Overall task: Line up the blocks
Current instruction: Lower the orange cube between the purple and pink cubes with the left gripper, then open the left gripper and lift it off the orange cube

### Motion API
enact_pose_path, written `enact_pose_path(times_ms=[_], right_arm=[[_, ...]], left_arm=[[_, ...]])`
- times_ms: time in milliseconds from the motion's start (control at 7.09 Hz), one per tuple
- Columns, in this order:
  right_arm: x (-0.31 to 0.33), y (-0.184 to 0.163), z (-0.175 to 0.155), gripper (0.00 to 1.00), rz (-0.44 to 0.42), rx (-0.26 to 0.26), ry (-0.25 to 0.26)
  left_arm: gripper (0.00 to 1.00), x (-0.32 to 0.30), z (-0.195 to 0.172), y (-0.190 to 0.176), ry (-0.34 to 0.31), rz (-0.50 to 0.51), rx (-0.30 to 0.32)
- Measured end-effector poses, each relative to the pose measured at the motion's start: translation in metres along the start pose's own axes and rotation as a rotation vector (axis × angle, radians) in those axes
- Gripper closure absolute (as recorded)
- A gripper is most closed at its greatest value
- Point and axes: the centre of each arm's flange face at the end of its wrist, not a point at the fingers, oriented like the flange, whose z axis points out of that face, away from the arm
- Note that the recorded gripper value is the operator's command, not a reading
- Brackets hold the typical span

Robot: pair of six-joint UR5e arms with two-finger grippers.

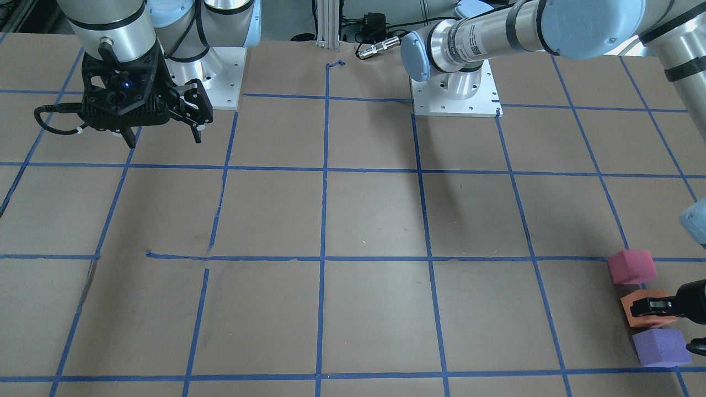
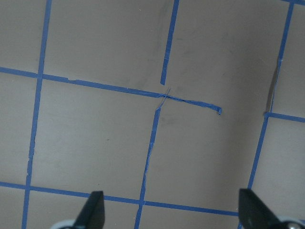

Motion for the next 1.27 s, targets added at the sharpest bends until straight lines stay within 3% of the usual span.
enact_pose_path(times_ms=[282,564,706,847,1270], right_arm=[[0.0,-0.0002,0.0003,0.0,0.0,0.0,0.0],[0.0,-0.0003,0.0005,0.0,0.0,-0.001,0.0],[0.0,-0.0002,0.0003,0.0,0.0,0.0,0.0],[0.0,-0.0001,0.0001,0.0,0.001,0.0,0.0],[0.0,0.0,0.0,0.0,0.0,0.0,0.0]], left_arm=[[1.0,-0.0005,0.0021,-0.0009,-0.002,0.005,0.002],[0.91,-0.0005,0.0048,-0.0012,0.0,0.007,0.0],[0.65,-0.0001,0.0059,-0.0012,0.002,0.006,0.0],[0.01,0.0003,0.0076,-0.001,0.004,0.006,-0.001],[0.0,0.0003,0.0027,-0.0004,-0.003,0.008,0.009]])
